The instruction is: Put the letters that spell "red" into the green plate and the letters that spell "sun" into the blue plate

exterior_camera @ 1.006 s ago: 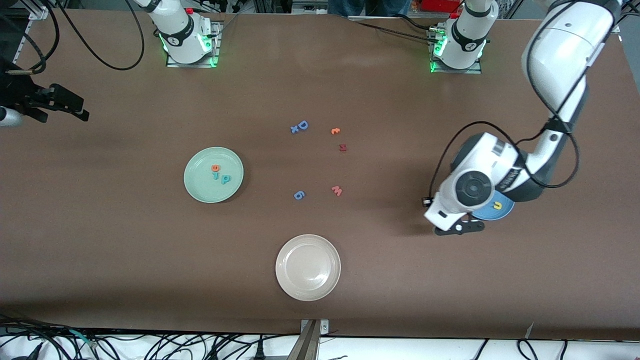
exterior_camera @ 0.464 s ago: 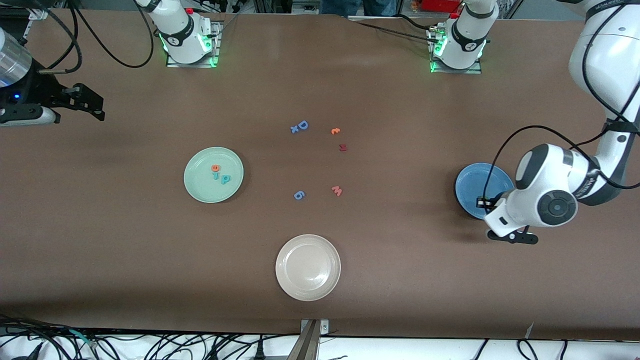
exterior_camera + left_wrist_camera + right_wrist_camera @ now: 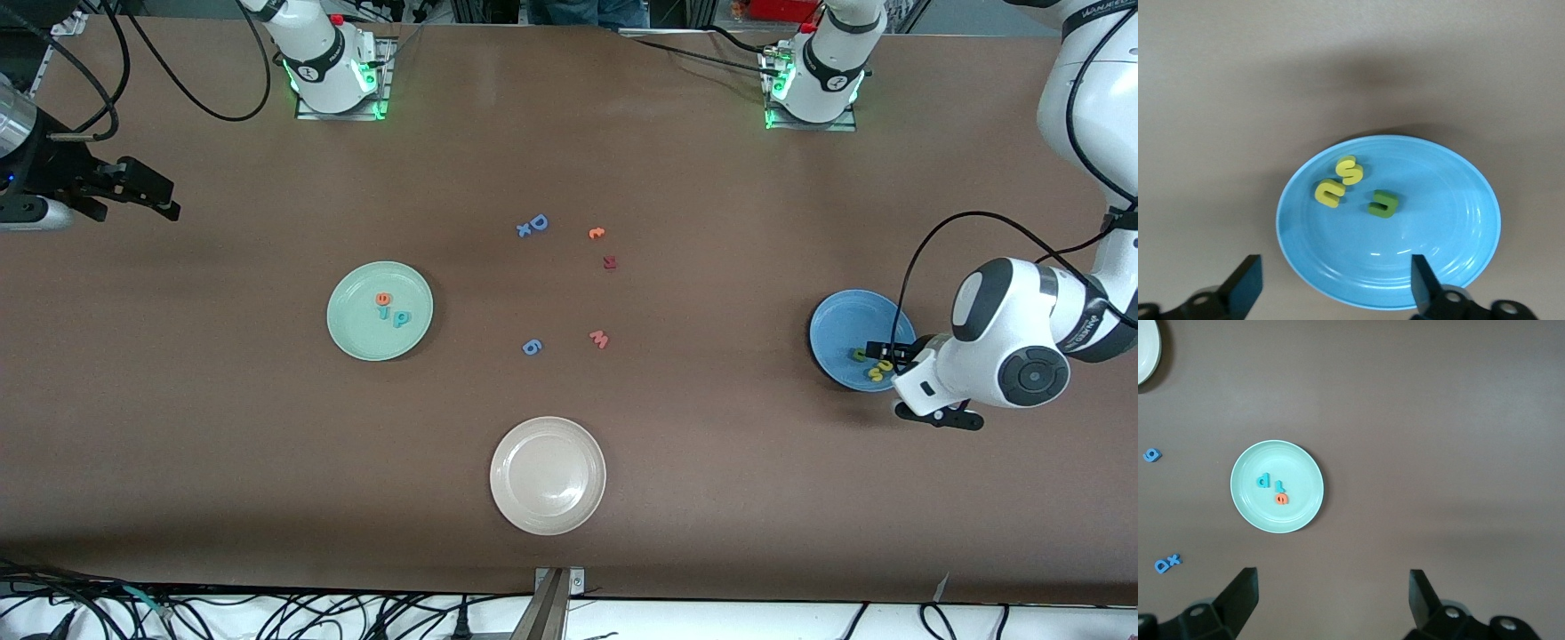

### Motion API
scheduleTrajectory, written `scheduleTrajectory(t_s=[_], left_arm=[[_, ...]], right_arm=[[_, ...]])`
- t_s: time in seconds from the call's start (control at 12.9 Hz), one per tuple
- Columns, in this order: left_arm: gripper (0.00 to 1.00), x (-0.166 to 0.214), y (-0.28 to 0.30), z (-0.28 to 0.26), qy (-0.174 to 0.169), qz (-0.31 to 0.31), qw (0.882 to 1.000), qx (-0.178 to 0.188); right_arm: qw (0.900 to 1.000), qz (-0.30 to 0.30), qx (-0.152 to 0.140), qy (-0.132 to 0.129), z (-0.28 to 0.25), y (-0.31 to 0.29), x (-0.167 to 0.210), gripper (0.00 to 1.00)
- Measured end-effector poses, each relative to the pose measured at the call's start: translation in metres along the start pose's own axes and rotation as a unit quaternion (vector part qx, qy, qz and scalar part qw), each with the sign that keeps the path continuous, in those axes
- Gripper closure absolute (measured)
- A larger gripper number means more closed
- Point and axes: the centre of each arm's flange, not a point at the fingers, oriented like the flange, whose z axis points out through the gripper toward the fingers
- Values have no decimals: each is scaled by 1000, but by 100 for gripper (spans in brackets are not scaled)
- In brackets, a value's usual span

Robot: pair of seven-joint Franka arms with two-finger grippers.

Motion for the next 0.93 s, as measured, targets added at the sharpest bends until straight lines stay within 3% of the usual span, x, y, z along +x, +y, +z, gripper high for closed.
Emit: scheduleTrajectory(t_s=[0.39,0.93], left_arm=[[0,-20,-33,-30,1,-29,1000,9],[0,-68,-73,-66,-5,-16,998,-62]], right_arm=[[1000,-8,-2,10,-3,-8,2,0],[1000,-6,-2,10,-2,-6,2,0]])
